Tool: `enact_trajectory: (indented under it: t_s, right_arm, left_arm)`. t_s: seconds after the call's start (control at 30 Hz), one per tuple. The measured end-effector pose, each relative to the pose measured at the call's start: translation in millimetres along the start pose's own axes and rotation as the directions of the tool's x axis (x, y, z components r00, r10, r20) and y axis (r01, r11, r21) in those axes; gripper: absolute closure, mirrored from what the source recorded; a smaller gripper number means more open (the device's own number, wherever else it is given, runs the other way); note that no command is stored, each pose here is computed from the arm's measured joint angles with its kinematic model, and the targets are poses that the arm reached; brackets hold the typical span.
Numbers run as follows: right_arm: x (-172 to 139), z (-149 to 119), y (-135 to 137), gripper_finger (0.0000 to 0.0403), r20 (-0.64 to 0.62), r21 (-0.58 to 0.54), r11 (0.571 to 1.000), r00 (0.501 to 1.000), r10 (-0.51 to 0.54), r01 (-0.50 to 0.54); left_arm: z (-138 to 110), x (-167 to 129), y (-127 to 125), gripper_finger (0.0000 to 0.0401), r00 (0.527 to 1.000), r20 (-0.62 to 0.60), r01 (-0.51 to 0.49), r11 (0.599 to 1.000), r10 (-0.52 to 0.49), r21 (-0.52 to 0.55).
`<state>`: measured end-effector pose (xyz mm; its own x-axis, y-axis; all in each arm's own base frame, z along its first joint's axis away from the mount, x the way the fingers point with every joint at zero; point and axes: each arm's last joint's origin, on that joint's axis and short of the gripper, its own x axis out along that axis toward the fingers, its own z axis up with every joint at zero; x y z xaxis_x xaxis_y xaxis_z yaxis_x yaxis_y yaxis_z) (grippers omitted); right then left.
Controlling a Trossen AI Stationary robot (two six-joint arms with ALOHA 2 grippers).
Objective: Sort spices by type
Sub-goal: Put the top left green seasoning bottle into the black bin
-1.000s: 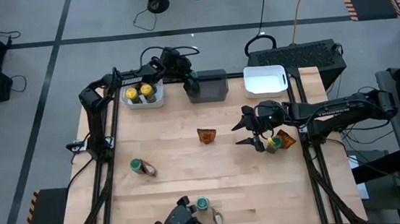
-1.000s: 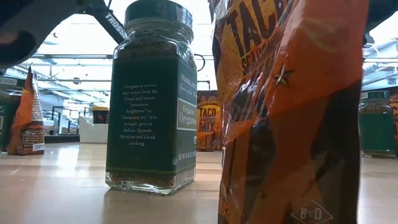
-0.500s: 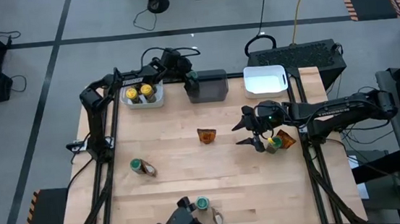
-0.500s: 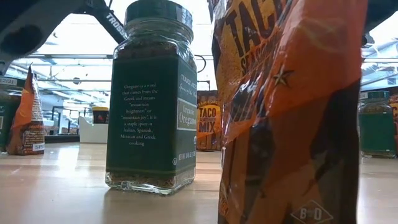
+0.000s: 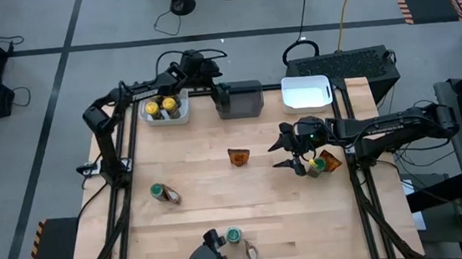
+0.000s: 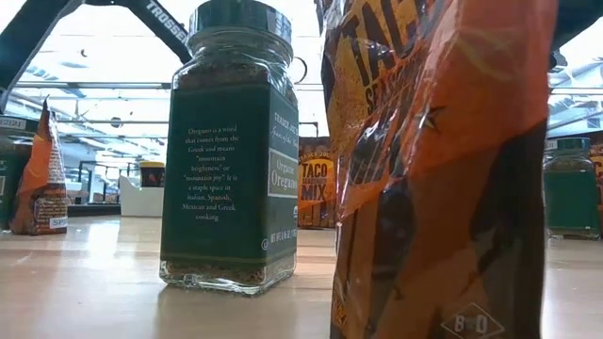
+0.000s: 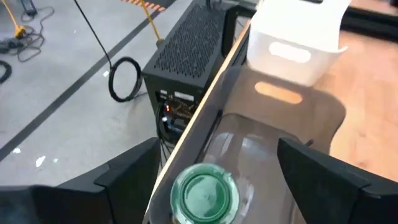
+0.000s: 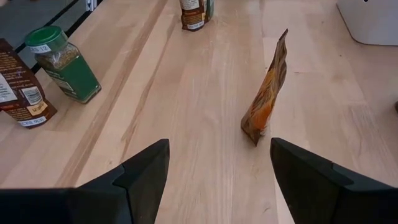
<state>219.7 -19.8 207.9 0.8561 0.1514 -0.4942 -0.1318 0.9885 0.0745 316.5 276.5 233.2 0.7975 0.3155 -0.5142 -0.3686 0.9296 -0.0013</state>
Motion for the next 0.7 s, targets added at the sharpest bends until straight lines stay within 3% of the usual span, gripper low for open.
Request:
enact_trajectory:
  t_s: [0.17,0.33,0.7]
  right_arm:
    - [0.0,0.1,0.0,0.0140,0.001,0.000,1.000,1.000,0.000,0.000]
    - [0.0,0.1,0.0,0.0140,0.001,0.016,1.000,1.000,0.000,0.000]
    - [0.1,0.6,0.3,0.0140,0.006,0.025,1.000,1.000,0.001,-0.001]
  left_arm:
    - [18.4,-20.8,-10.2,0.0074,0.999,0.047,0.005,1.000,-0.006,0.022]
    - [30.2,-40.8,-34.8,0.0074,0.998,0.020,0.052,0.998,-0.053,0.023]
    - [37.6,-100.2,-133.8,0.0074,0.949,-0.194,0.255,0.967,-0.250,0.005]
